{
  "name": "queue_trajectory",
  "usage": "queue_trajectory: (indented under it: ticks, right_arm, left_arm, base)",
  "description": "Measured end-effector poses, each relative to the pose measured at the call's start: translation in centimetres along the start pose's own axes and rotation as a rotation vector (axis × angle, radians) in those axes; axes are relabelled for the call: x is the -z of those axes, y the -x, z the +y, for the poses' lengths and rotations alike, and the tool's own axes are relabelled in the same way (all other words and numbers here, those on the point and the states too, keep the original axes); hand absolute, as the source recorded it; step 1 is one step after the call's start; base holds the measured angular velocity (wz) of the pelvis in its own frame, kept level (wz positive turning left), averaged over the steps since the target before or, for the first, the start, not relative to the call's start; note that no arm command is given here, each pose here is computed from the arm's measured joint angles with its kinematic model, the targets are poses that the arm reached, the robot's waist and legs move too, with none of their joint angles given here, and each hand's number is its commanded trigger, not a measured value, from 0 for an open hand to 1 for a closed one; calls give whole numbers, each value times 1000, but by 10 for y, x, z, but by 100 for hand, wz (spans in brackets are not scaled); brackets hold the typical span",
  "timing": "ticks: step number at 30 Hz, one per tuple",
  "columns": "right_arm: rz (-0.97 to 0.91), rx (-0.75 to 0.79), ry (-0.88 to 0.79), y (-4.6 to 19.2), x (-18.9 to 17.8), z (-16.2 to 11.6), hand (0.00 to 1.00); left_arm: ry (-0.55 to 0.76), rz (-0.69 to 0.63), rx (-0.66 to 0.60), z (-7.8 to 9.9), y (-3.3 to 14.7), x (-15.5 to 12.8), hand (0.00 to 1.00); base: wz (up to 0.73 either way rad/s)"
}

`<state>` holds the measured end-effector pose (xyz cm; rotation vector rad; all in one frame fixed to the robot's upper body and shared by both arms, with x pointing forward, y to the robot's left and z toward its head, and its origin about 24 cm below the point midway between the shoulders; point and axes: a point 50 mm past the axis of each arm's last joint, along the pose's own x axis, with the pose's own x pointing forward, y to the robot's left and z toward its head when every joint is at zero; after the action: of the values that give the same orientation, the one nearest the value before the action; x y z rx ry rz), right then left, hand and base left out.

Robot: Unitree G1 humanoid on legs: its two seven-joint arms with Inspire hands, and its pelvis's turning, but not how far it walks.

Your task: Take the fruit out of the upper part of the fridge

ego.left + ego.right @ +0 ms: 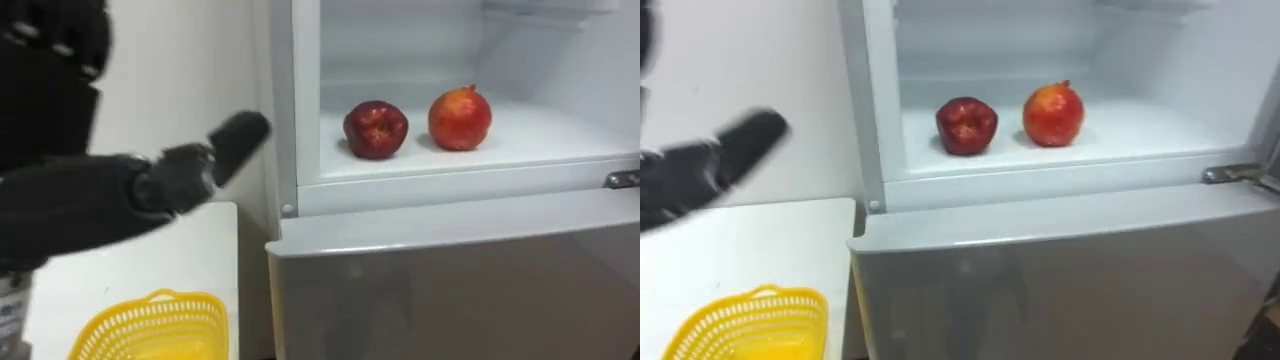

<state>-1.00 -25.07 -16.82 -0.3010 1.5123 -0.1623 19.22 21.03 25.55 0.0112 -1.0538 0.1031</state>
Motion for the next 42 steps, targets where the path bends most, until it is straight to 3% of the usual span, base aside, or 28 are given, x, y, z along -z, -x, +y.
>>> queue_trajectory:
  ticks: [4, 11, 17, 20, 23, 25, 26, 29, 31, 35, 40, 42]
  right_arm:
    - [17, 14, -24, 1, 7, -1, 0]
    - [16, 46, -83, 1, 8, -5, 0]
    - [24, 63, -140, 1, 7, -9, 0]
    - [17, 96, -248, 0, 4, -15, 0]
    - [6, 148, -419, 1, 1, -22, 0]
    - [-18, 179, -502, 1, -4, -28, 0]
    - [-29, 184, -531, 1, -6, -30, 0]
    - [-101, 249, -684, 4, -20, -43, 0]
    - [-157, 287, -751, 6, -32, -51, 0]
    - [-281, 400, -830, 16, -55, -76, 0]
    - [-535, 537, -935, 46, -98, -108, 0]
    - [-621, 574, -948, 59, -110, -117, 0]
  left_arm:
    - [-159, -7, -182, 24, 7, -5, 0]
    - [-312, 17, -422, 60, 25, -13, 0]
    - [-493, 237, -523, 89, 61, 6, 0]
    - [-580, 384, -606, 112, 88, 18, 0]
    - [-646, 589, -701, 131, 131, 32, 0]
    - [-689, 818, -781, 145, 181, 46, 0]
    - [-699, 878, -799, 146, 195, 48, 0]
    - [-731, 1217, -852, 143, 272, 63, 0]
    - [-742, 1364, -875, 140, 304, 64, 0]
    - [-767, 1521, -889, 138, 340, 60, 0]
    - [-755, 1846, -808, 121, 401, 43, 0]
    - [-727, 1922, -752, 115, 412, 38, 0]
  base:
    - [21]
    - [20]
    - [14]
    - [9]
    - [0]
    - [0]
    - [0]
    - [0]
    - [0]
    - [-8]
    - [-6]
    - [-14]
